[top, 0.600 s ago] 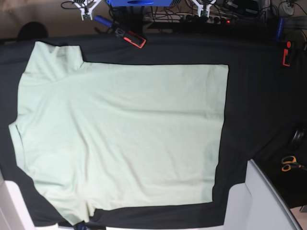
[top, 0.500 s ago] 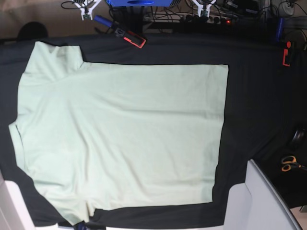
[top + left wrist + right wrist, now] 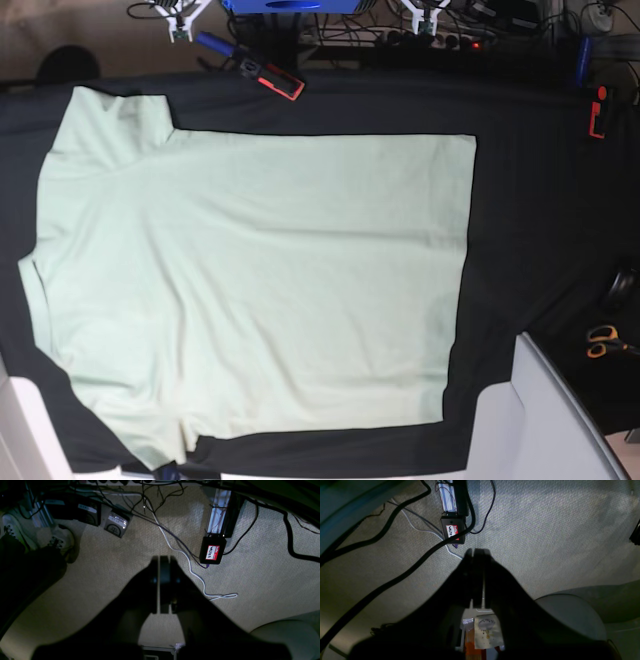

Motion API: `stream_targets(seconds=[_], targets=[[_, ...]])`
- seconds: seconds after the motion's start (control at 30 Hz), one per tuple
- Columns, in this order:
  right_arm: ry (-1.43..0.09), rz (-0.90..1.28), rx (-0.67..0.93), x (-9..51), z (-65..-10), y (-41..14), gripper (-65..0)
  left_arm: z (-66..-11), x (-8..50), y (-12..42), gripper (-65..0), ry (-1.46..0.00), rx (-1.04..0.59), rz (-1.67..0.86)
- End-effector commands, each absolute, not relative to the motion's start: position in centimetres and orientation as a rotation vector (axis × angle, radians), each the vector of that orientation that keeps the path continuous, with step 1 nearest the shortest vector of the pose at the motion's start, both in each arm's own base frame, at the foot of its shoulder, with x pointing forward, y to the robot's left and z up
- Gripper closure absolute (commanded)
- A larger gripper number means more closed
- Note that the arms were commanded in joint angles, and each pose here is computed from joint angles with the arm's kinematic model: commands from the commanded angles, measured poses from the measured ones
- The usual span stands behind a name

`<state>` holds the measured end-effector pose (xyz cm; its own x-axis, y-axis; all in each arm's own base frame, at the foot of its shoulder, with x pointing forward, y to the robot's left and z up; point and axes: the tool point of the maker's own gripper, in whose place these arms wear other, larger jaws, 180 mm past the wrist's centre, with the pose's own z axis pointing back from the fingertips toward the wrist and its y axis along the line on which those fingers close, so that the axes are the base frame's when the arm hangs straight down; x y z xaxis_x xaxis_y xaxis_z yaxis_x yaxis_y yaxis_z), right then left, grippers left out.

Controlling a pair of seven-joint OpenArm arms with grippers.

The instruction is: Fold the T-shirt properly

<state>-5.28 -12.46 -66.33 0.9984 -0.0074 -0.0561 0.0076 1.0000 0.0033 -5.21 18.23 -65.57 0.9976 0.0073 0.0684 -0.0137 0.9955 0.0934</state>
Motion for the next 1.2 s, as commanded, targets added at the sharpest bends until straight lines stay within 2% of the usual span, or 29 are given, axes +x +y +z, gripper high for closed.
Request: stream_targets(seconds=[0.0, 0.33, 0.7, 1.17], targets=[[0.063, -0.008, -0.008, -5.9, -66.3, -13.1, 0.0, -65.4, -6.2, 18.7, 0.0, -0.052, 0.107, 0.011], [0.035, -0.011, -0.015, -7.3, -65.8, -13.3, 0.0, -64.9, -8.4, 19.0, 0.0, -0.046, 0.113, 0.003], [-0.016, -0.005, -0.033, -10.1, -63.0, -14.0, 0.0, -59.5, -8.4, 23.8, 0.0, -0.230, 0.198, -0.097], [-0.220, 0.001, -0.070, -4.3, -53.1, -15.1, 0.0, -51.0, -5.7, 30.5, 0.0, -0.425, 0.377, -0.080]])
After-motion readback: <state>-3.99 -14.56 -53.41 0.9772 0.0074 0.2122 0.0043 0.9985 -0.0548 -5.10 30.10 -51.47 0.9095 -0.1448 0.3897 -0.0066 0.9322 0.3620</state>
